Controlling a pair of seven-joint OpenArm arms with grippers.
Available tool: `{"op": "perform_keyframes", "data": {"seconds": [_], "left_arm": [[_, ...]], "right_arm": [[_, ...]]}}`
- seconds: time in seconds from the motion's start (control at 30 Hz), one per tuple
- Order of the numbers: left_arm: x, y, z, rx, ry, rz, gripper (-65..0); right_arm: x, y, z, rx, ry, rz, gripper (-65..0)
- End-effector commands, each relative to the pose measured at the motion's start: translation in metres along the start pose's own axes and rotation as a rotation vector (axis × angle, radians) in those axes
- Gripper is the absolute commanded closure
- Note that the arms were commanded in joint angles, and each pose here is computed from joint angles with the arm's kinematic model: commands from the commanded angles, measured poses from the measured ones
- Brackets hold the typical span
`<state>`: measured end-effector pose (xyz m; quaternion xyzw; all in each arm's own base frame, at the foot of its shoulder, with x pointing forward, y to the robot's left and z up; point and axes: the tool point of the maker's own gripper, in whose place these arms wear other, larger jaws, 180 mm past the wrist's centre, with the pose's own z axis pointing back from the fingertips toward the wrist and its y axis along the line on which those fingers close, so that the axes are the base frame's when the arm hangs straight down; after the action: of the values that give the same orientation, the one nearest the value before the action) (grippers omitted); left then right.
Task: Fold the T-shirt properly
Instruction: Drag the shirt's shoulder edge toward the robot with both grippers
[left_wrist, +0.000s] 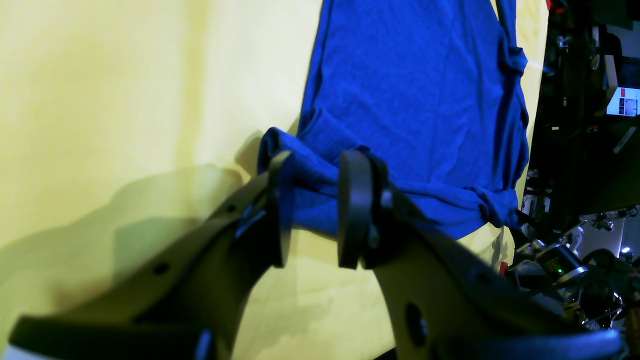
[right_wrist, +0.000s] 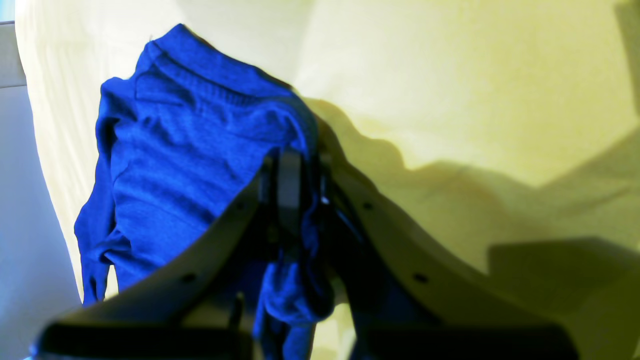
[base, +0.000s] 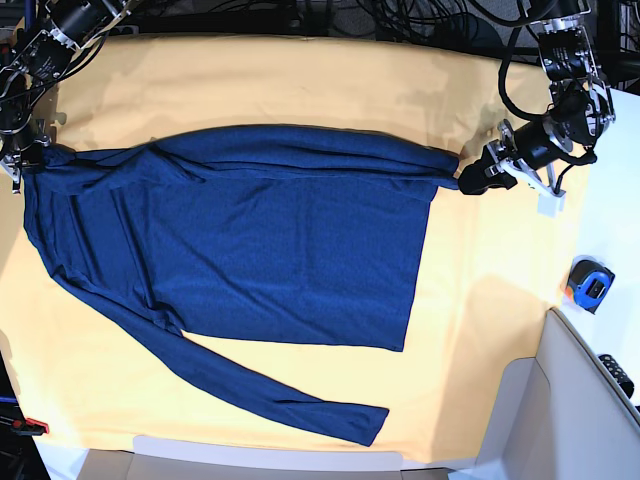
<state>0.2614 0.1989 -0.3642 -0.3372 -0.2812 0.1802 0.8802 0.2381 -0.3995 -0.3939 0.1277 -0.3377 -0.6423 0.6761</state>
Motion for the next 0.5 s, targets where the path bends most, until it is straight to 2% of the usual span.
{"op": "perform_keyframes", "data": {"seconds": [0.0, 0.1, 0.23, 0.33, 0.47], "left_arm": [[0.01, -0.007, 0.004, -0.018, -0.019, -0.027, -15.3], [0.007, -0.001, 0.003, -0.009, -0.006, -0.012, -15.6], [-0.021, 0.027, -0.004, 0.023, 0.111, 0.093, -19.2], [-0.031, 0.038, -0.007, 0.035, 0.134, 0.14, -21.6], [-0.034, 0.039, -0.008, 0.034, 0.143, 0.151, -21.9]], "right_arm": [[-0.011, -0.005, -0.001, -0.022, 0.054, -0.008, 0.0], [-0.011, -0.005, -0.001, -0.022, 0.052, -0.008, 0.0], [-0.011, -0.005, -0.001, -0.022, 0.052, -0.008, 0.0], [-0.011, -0.005, -0.001, -0.024, 0.052, -0.008, 0.0], [-0.011, -0.005, -0.001, -0.023, 0.052, -0.006, 0.0]]}}
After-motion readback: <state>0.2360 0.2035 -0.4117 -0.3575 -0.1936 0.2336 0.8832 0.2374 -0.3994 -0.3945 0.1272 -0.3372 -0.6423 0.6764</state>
